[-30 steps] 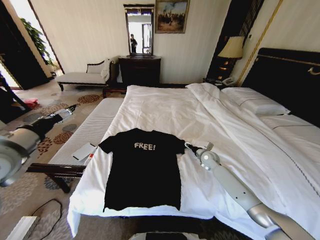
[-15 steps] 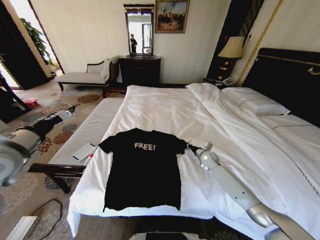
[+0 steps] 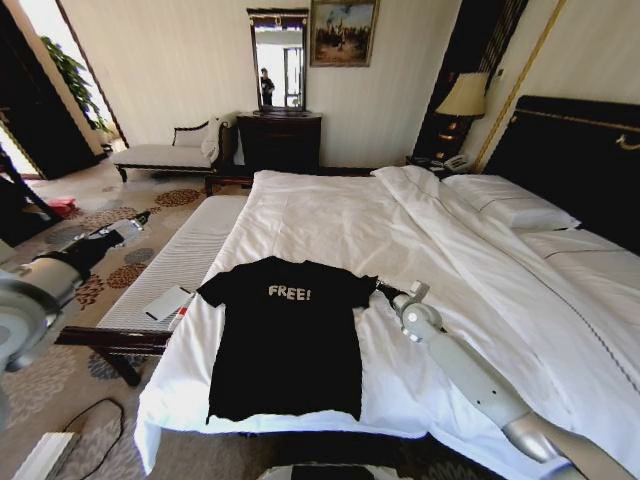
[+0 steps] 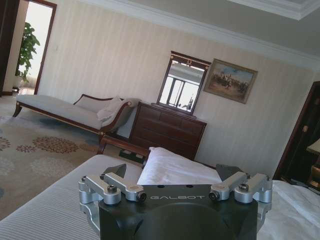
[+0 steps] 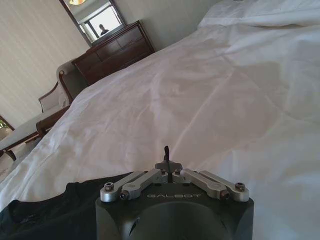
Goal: Fold the clothes on the bed.
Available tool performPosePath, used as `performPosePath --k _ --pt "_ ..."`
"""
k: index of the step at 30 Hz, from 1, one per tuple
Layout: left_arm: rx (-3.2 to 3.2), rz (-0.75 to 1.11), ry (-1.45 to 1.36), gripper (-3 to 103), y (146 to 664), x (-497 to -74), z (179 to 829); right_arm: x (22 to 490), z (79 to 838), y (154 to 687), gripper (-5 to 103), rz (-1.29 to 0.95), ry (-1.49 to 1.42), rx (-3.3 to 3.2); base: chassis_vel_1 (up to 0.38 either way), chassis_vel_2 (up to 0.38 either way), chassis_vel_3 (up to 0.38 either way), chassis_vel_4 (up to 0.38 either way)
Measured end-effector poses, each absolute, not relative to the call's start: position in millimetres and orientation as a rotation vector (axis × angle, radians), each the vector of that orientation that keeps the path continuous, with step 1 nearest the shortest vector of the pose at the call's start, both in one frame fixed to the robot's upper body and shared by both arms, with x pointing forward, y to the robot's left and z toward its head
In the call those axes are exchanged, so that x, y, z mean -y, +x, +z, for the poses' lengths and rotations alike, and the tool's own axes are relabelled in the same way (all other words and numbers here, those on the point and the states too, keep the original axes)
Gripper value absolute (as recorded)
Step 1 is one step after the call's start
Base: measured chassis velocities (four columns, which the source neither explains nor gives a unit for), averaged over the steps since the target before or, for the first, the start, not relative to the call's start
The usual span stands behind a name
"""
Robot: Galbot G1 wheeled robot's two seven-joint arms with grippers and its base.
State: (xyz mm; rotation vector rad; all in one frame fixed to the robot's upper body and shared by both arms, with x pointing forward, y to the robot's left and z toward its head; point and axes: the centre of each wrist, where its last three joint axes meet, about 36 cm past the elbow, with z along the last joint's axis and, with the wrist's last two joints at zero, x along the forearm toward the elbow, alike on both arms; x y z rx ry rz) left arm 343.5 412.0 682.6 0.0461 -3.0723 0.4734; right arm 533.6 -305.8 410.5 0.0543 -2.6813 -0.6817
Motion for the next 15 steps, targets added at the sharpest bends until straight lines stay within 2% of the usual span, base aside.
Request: performPosePath --k 15 --pt "3.069 0.468 0.094 100 340.8 -422.1 681.4 253.8 416.7 532.1 0 -0.669 0.233 2.67 0.0 0.0 0.0 0.0"
